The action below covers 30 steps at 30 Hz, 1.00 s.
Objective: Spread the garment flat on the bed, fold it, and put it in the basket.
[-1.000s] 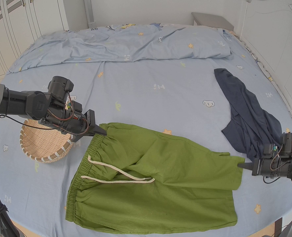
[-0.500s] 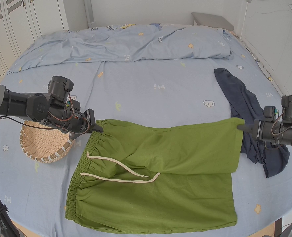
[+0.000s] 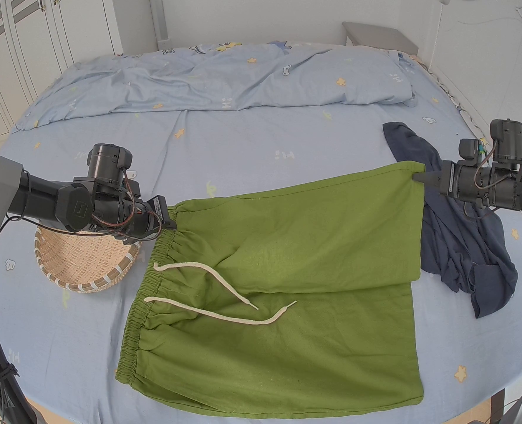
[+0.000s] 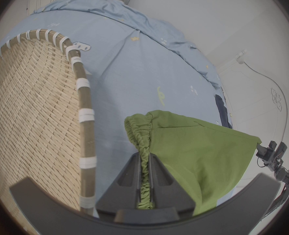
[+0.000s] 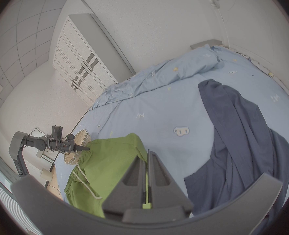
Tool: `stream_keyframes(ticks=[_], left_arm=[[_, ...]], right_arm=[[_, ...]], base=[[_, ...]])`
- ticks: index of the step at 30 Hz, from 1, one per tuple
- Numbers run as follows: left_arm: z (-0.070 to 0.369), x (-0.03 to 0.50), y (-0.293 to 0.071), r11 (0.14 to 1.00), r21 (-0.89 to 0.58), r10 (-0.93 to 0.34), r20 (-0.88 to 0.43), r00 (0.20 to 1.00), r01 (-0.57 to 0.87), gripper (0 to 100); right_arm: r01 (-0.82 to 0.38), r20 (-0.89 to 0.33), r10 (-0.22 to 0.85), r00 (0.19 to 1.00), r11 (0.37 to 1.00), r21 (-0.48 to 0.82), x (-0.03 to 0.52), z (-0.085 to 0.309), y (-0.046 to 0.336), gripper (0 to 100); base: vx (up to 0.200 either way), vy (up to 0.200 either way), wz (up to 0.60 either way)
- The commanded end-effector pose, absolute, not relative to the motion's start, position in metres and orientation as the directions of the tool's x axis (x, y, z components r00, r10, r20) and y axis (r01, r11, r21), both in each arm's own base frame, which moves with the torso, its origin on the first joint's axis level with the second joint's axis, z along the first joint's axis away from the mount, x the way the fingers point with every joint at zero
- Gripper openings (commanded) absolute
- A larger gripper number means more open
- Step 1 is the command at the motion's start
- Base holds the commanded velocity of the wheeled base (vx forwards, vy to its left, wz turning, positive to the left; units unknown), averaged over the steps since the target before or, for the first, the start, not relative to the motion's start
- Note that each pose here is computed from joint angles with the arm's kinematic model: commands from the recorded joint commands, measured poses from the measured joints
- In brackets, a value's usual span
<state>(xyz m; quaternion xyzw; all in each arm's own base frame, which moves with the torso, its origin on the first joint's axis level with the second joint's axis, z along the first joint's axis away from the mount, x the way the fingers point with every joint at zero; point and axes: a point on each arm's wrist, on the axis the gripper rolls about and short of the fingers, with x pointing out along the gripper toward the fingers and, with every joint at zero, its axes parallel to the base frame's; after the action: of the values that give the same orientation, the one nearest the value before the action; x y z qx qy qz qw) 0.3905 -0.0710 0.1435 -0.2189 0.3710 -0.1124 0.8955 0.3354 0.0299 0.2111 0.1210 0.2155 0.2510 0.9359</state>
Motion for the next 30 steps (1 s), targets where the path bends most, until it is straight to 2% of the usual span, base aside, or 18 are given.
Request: stream_keyframes(ticks=[1, 30], left_arm=[[0.137, 0.395, -0.063, 0.880, -0.475, -0.343, -0.612, 0.713, 0.016, 0], [0.149, 0.403, -0.038, 0.873, -0.487, -0.299, -0.506, 0.809, 0.018, 0]], right_arm=[[-0.424, -0.351, 0.529, 0.773, 0.842, 0.334, 0.365, 0.205, 0.035, 0], [-0.420, -0.340, 0.511, 0.790, 0.854, 0.306, 0.444, 0.208, 0.052, 0]], base=[[0.000, 0.000, 0.00], [0.000, 0.000, 0.00]])
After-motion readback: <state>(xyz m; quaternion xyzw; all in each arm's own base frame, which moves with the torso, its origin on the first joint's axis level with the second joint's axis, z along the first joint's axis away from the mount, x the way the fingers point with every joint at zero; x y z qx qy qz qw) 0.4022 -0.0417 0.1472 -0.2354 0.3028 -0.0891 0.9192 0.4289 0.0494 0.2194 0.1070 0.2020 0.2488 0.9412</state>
